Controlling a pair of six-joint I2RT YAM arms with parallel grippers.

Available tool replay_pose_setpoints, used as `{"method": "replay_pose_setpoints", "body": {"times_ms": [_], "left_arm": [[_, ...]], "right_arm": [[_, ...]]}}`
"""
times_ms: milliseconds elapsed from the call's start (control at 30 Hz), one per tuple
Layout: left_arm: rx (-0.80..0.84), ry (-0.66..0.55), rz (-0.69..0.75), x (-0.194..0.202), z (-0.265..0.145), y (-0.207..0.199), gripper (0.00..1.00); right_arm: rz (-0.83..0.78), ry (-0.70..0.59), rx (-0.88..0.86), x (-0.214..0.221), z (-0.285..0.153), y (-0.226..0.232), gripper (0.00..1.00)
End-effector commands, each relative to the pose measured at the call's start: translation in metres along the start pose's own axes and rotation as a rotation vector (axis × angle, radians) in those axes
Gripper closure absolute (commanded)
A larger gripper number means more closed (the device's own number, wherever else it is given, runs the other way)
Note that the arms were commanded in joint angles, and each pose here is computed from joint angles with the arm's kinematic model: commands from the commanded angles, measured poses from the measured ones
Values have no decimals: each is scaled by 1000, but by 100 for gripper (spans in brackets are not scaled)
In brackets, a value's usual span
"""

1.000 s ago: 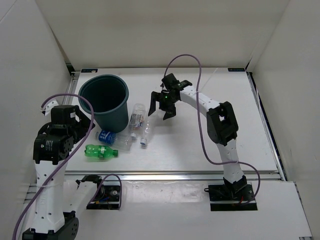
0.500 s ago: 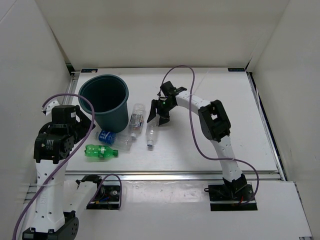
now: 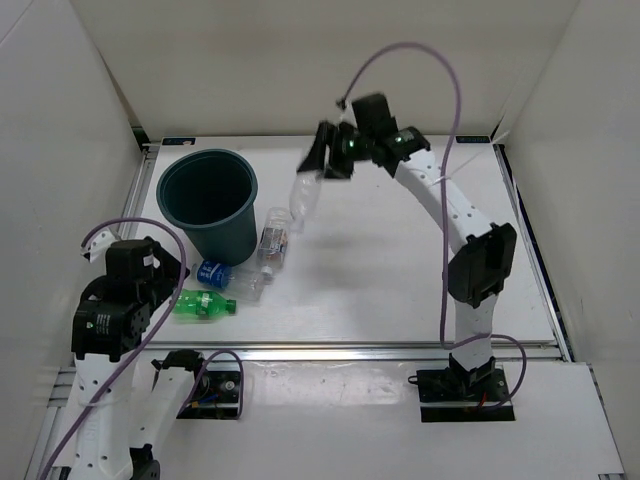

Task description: Put the plastic bottles in the bin

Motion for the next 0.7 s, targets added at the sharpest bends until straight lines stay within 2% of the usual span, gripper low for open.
{"method": "replay_pose_setpoints", "body": {"times_ms": [0,100,167,300,400,533,667], "left_arm": [[-46,-39,-76,5,2,14,0],[-54,-58,-117,7,2,18,0],[-32,-48,-121,10,2,17,0],[49,-25,-49,11,-1,8,0],[22,0,0,13,2,10,0],[3,44,67,17,3,12,0],[-5,31,74,15,1,13,0]], "right_arm": [[-250,-256,-182,-47,-43,107,54],[-387,-327,-247,-54,-22,150,51],[-450,-419,-296,-57,-25,183,48],[-534,-577,-339,-62,5,215,44],[-623,-657,-343,-61,24,234,31],[-619,-661,-283,-59,40,225,0],[-584,-712,-179,-62,6,218,0]]}}
Point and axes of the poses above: each gripper's point midway between its finger pads, its own z axis out along the fingers, its own y axis along the line the jaws close on, x = y × z, the point moved 4 cm from there along -z, back along the fingers, and after that the axes turned 4 degrees about -z, right-handed, at the moved point
